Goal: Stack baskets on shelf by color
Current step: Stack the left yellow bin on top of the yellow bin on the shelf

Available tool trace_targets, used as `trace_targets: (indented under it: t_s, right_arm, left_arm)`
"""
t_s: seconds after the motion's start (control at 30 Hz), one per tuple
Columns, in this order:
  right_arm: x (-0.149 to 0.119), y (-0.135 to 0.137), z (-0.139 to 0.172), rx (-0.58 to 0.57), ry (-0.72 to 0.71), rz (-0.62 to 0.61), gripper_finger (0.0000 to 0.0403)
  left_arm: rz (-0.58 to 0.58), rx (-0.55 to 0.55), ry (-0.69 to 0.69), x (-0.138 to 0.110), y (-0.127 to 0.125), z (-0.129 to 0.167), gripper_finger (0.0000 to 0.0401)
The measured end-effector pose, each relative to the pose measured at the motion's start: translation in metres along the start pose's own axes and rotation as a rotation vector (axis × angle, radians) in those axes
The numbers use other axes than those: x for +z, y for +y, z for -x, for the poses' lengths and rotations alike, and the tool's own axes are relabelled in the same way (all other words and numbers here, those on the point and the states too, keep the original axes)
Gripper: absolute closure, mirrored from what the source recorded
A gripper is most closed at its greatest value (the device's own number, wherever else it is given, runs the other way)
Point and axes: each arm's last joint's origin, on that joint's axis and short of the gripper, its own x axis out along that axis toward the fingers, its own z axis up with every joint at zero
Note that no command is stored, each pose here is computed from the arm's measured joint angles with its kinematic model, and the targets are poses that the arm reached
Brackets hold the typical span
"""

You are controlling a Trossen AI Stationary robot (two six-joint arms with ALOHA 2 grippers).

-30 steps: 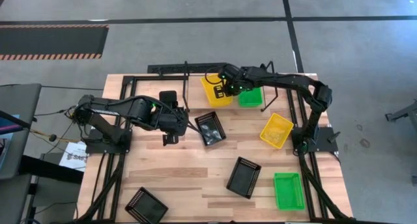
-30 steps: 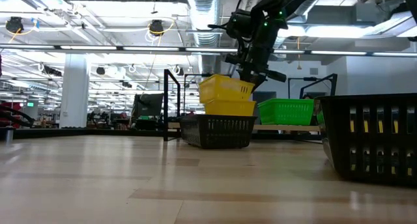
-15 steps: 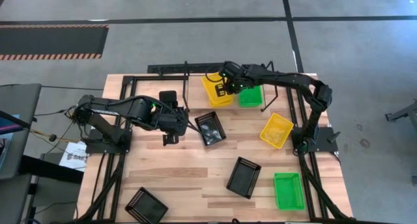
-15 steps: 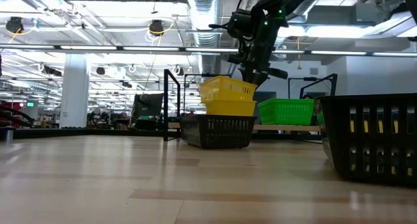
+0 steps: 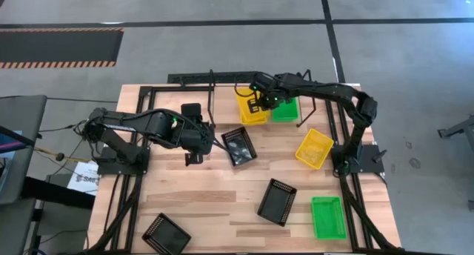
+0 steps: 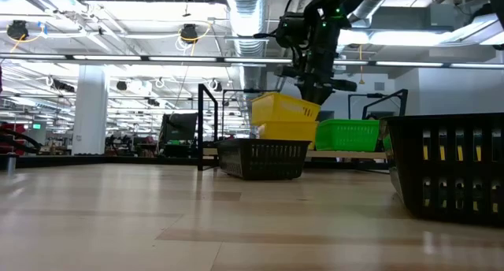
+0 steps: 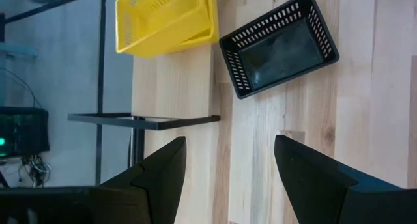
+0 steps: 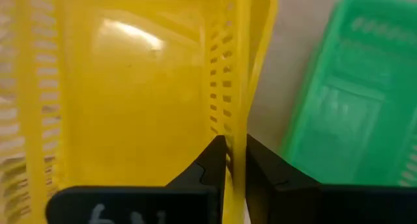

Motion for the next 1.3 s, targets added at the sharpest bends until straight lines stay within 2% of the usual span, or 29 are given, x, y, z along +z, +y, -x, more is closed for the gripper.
trace_targets:
  t_s: [0.23, 0.47, 0.57, 0.67, 0.77, 0.9, 1.13, 1.3]
  right_arm:
    - [-0.004, 0.003, 0.002, -0.032, -0.025, -0.015, 0.0392]
    - [0.010, 0.009, 0.030, -0.036, -0.089, -0.036, 0.0389]
    - [0.017, 0.014, 0.044, -0.004, -0.129, -0.019, 0.0391]
    - [0.020, 0.016, 0.050, 0.015, -0.152, -0.015, 0.0377]
    - [0.020, 0.015, 0.050, 0.009, -0.146, -0.036, 0.0371]
    - [0.017, 0.017, 0.051, 0.002, -0.138, -0.022, 0.0394]
    - [0.012, 0.016, 0.050, -0.027, -0.121, -0.014, 0.0397]
    - [0.004, 0.016, 0.036, -0.041, -0.098, -0.021, 0.0398]
  left_arm:
    - [-0.036, -0.001, -0.031, 0.003, 0.000, 0.000, 0.0179]
    - [-0.054, 0.000, -0.029, 0.003, 0.000, 0.000, 0.0179]
    - [-0.059, 0.000, -0.029, 0.003, 0.000, 0.000, 0.0179]
    - [-0.064, 0.000, -0.029, 0.003, 0.000, 0.000, 0.0179]
    - [-0.064, 0.000, -0.029, 0.003, 0.000, 0.000, 0.0179]
    - [-0.064, 0.000, -0.029, 0.003, 0.000, 0.000, 0.0179]
    - [-0.063, 0.000, -0.028, 0.003, 0.000, 0.000, 0.0179]
    - [-0.063, -0.001, -0.029, 0.003, 0.000, 0.000, 0.0179]
